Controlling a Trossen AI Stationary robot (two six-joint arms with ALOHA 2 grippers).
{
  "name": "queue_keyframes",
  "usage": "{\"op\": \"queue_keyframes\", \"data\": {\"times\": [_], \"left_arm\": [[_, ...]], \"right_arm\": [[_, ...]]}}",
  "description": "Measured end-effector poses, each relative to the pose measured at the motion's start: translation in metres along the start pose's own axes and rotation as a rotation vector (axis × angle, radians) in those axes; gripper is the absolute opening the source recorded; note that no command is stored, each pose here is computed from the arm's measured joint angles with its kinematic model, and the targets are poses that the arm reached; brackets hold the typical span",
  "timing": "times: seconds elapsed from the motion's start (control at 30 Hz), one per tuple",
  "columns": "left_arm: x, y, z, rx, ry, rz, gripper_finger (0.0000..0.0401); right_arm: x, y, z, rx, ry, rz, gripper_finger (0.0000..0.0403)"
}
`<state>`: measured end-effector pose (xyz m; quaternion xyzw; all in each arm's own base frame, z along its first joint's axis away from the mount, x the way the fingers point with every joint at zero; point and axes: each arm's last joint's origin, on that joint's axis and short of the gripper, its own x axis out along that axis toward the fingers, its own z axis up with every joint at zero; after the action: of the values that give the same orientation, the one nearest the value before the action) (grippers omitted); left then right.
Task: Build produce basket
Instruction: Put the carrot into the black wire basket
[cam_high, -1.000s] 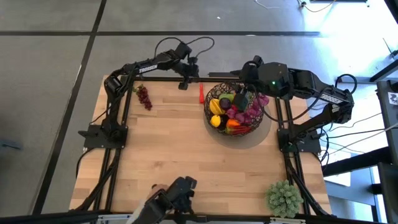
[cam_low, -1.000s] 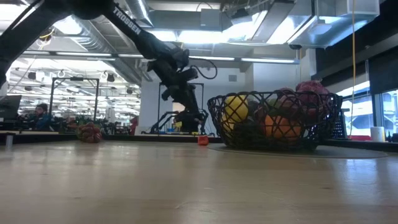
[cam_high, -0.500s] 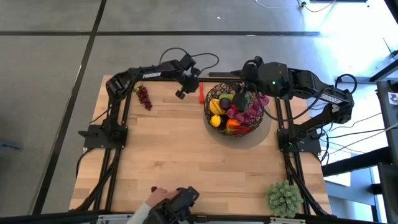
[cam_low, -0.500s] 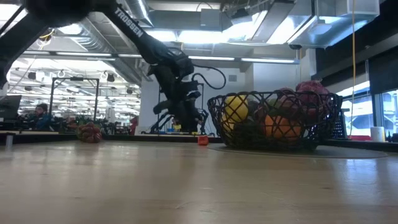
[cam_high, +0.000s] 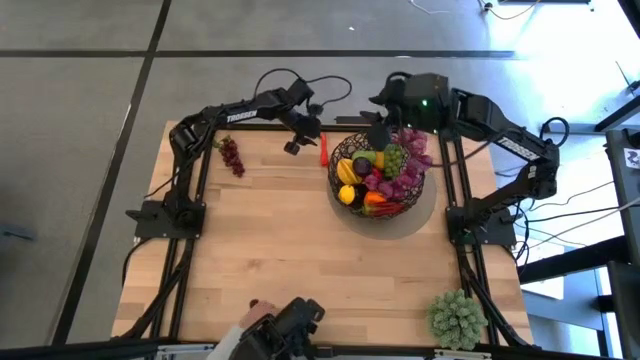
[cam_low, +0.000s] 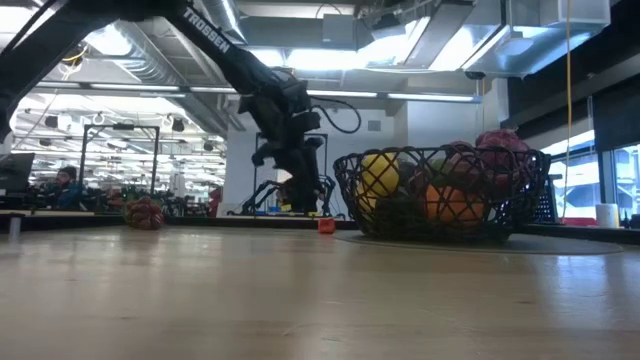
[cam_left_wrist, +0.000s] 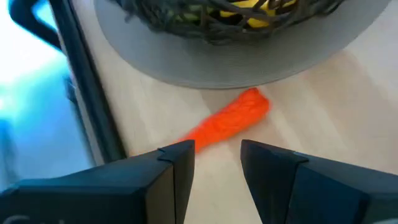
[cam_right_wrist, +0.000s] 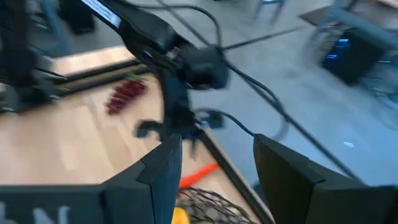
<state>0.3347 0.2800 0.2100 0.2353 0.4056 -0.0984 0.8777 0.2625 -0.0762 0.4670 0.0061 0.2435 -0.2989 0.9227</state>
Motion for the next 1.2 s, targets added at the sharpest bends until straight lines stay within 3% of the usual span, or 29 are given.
{"op": "queue_keyframes", "data": {"times": [0.13,0.33,0.73,0.93,1.07,1.2], "left_arm": [[0.012,0.002,0.002,0.190,0.002,0.045,0.0121],[0.033,-0.001,-0.004,0.367,0.057,0.035,0.0121],[0.055,0.000,-0.019,0.553,0.070,0.027,0.0121],[0.059,0.001,-0.019,0.554,0.074,0.046,0.0121],[0.059,-0.001,-0.018,0.418,0.159,0.060,0.0121],[0.032,0.000,-0.008,0.292,0.136,0.052,0.0121]], "right_arm": [[0.012,-0.013,0.003,0.044,-0.010,0.104,0.0193],[0.025,-0.021,0.001,0.102,0.025,0.154,0.0193],[0.028,-0.020,0.001,0.113,0.033,0.159,0.0193],[0.028,-0.020,0.001,0.110,0.032,0.159,0.0193],[0.029,-0.020,0.001,0.109,0.036,0.159,0.0193],[0.034,-0.024,0.000,0.115,0.047,0.143,0.0193]]}}
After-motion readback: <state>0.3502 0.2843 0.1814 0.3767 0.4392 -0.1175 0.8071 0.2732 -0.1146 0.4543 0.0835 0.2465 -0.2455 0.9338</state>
